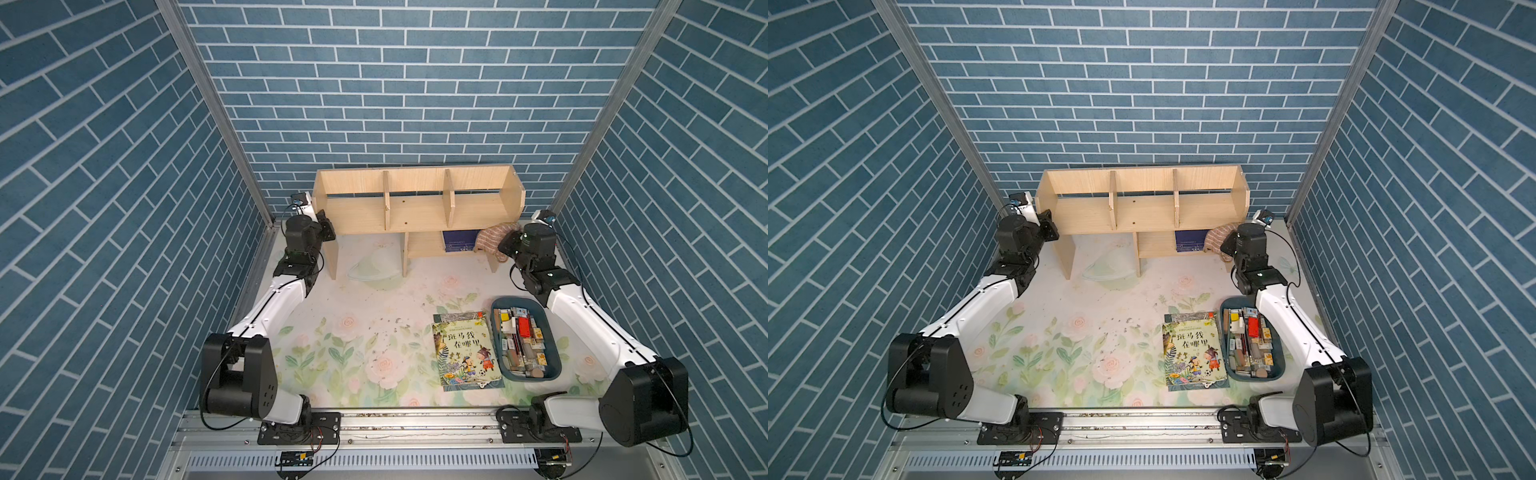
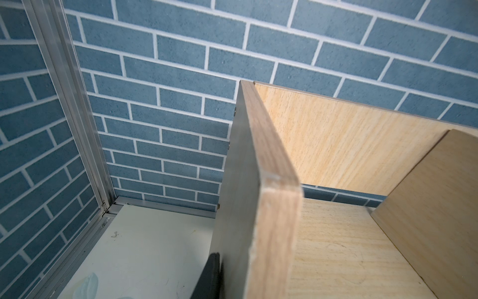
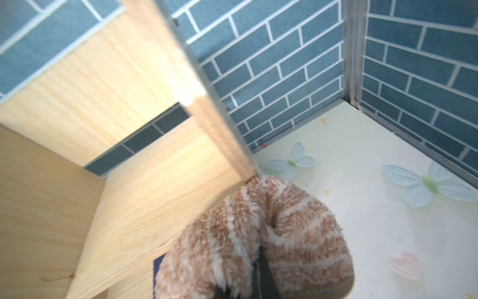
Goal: Wipe the bookshelf clean with a cloth
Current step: Wipe the dust from the shelf.
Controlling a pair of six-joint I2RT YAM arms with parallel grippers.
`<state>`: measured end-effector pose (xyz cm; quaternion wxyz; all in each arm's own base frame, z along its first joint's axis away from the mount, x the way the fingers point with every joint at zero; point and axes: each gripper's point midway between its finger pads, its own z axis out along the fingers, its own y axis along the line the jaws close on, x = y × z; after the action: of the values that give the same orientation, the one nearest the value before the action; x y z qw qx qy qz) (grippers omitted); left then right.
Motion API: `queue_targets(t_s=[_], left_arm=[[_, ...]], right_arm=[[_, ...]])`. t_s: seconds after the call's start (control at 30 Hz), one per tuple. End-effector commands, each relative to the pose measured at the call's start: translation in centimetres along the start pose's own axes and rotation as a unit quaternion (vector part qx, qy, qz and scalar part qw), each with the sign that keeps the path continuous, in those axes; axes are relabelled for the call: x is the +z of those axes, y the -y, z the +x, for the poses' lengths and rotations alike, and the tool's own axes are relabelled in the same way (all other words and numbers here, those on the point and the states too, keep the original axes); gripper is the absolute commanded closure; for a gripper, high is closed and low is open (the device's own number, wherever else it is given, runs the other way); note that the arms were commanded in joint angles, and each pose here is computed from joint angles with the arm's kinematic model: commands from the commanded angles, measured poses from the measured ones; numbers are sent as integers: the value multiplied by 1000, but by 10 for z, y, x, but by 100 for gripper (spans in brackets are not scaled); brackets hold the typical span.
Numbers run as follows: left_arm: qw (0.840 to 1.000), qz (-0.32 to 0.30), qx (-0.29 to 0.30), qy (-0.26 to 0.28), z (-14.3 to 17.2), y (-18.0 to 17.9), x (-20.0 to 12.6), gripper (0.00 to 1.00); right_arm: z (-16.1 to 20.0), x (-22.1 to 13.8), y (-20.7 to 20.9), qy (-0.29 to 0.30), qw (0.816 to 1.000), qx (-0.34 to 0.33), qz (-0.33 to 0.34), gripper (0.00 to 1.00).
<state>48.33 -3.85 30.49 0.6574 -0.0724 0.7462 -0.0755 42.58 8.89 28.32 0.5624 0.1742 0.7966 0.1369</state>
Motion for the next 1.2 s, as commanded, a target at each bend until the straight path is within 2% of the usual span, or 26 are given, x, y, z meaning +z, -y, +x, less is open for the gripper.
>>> queue_targets(t_s=[0.0,0.17,0.27,0.63,0.73,0.83,0.93,1.13,1.17], left_arm=[[992,97,-64,-50,25,42,-1,100],[991,100,-66,-53,27,43,0,100],[991,100,-67,-53,27,43,0,100],[992,95,-60,-49,25,42,-2,100],[992,97,-57,-54,29,42,0,100],[992,98,-53,-57,33,42,2,100],[992,98,-51,-63,36,40,5,100],[992,93,-46,-67,38,38,5,100],[992,93,-45,-67,38,38,6,100]], right_arm=[[12,-7,-35,-11,999,-32,-26,100],[41,-8,-100,-34,995,-43,-88,100],[43,-12,-128,-37,993,-60,-99,100],[-64,-42,-97,45,993,-100,43,100],[-79,-28,-81,46,991,-97,76,100],[-80,-6,-76,32,991,-98,80,100],[-72,20,-82,14,991,-108,73,100],[-50,66,-77,-21,986,-134,102,100],[-47,69,-74,-25,985,-134,104,97]])
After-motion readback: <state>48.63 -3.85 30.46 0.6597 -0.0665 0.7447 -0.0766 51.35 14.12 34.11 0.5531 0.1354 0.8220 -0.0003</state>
